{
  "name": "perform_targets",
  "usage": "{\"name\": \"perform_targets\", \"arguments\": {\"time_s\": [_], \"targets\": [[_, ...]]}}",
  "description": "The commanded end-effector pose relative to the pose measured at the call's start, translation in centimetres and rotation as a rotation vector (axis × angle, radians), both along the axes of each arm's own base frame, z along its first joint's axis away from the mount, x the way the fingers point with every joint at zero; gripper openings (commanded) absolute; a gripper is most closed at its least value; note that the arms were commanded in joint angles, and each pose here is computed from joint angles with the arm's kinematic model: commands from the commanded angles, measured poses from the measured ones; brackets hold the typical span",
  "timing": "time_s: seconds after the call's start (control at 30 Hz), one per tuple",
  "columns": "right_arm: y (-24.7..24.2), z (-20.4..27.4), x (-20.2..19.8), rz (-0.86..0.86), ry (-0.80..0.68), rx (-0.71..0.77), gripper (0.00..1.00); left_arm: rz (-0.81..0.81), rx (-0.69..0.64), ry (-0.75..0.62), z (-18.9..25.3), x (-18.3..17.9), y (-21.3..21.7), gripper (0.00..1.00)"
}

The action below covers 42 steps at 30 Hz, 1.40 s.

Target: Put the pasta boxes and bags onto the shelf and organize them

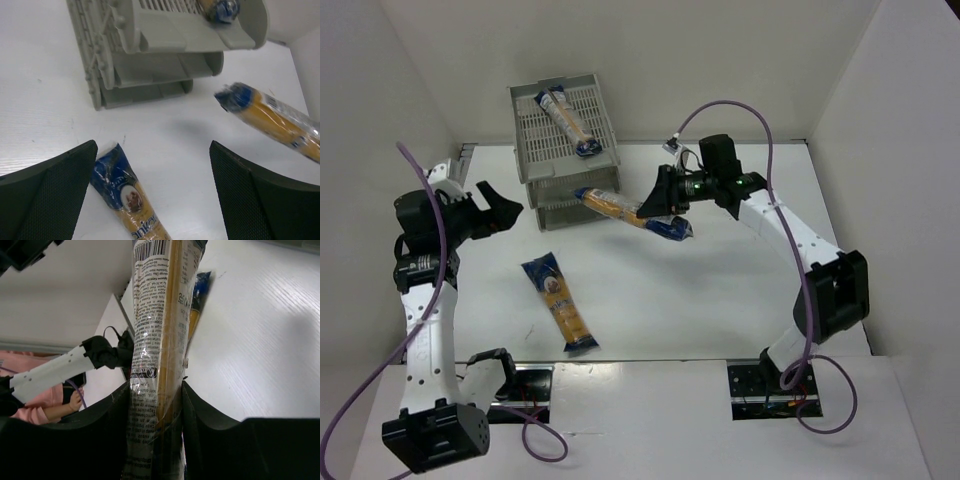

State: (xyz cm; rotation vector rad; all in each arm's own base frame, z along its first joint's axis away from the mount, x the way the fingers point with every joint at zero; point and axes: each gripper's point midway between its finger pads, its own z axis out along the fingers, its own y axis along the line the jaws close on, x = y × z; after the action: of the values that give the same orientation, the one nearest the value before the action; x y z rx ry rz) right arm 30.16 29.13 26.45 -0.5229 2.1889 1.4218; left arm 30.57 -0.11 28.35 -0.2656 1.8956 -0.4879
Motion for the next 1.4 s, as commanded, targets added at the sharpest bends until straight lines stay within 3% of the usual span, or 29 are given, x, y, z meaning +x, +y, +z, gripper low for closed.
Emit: {"name": "perform_targets", "arguments": {"time_s": [0.0, 0.43, 0.67, 1.27, 1.37], "targets": [[1.8, 4.4, 2.0, 0.004, -0.114, 0.087, 0.0, -0.11, 0.058, -0.039, 1.7, -0.3, -1.5, 1.0], [5.0, 3.3, 7.6, -0.103, -0.219, -0.034, 0.0, -0.059, 0.14, -0.055, 1.7, 2.4, 0.5, 1.0], [8.0, 1.9, 8.3, -0.142, -0.254, -0.111, 0.0, -0.024, 0.176, -0.063, 1.6, 3.2, 1.5, 1.0], [14.9, 1.8, 12.3, -0.502, -0.361, -0.274, 0.0, 0.058, 0.21, -0.072, -0.1, 5.2, 3.5, 1.0], [15.8, -0.2, 12.8, -0.552, -0.361, -0.321, 0.0, 0.044, 0.205, -0.073, 0.0, 5.4, 3.3, 1.0]]}}
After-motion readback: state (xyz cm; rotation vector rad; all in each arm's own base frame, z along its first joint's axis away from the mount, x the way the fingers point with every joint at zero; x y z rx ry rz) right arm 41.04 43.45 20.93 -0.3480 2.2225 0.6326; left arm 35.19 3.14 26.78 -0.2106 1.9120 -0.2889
